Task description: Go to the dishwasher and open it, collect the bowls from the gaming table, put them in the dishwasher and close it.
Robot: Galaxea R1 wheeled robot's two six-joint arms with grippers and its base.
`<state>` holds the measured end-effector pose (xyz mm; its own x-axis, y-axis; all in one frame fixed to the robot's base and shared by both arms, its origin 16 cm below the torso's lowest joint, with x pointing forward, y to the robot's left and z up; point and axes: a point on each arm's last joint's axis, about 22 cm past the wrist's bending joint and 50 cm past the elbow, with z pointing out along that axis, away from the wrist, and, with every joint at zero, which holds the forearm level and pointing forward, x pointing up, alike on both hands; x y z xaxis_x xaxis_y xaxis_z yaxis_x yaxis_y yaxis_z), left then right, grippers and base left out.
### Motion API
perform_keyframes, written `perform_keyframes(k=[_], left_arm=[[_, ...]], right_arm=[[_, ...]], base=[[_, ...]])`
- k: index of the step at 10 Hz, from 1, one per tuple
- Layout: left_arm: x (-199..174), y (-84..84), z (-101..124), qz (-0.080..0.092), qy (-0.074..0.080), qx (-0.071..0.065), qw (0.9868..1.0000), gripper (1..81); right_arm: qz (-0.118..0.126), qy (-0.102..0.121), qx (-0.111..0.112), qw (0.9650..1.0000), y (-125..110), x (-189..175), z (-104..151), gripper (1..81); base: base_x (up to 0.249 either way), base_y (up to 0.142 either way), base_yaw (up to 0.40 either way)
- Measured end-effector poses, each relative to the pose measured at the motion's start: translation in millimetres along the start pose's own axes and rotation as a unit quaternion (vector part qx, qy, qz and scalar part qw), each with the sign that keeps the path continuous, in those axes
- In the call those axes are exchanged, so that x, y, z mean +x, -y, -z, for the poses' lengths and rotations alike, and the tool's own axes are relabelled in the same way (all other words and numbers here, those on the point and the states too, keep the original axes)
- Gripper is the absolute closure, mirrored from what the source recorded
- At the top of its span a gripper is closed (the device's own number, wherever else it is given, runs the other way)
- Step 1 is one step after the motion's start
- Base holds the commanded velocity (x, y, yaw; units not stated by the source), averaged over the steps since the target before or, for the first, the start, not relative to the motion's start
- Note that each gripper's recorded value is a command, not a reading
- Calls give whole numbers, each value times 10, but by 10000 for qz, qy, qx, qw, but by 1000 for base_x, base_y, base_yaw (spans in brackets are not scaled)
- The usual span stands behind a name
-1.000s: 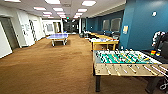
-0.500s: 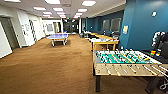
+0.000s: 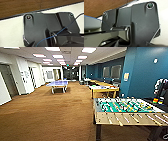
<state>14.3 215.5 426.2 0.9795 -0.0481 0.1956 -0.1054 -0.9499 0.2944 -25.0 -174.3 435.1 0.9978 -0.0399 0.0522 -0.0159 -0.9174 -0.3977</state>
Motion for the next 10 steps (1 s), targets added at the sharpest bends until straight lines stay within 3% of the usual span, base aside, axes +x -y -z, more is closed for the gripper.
perform_keyframes(k=[10], left_arm=[[-24,3,3,8,25,2,10000,10]], right_arm=[[-10,21,13,10000,23,-27,-7,10]], base=[[127,0,0]])
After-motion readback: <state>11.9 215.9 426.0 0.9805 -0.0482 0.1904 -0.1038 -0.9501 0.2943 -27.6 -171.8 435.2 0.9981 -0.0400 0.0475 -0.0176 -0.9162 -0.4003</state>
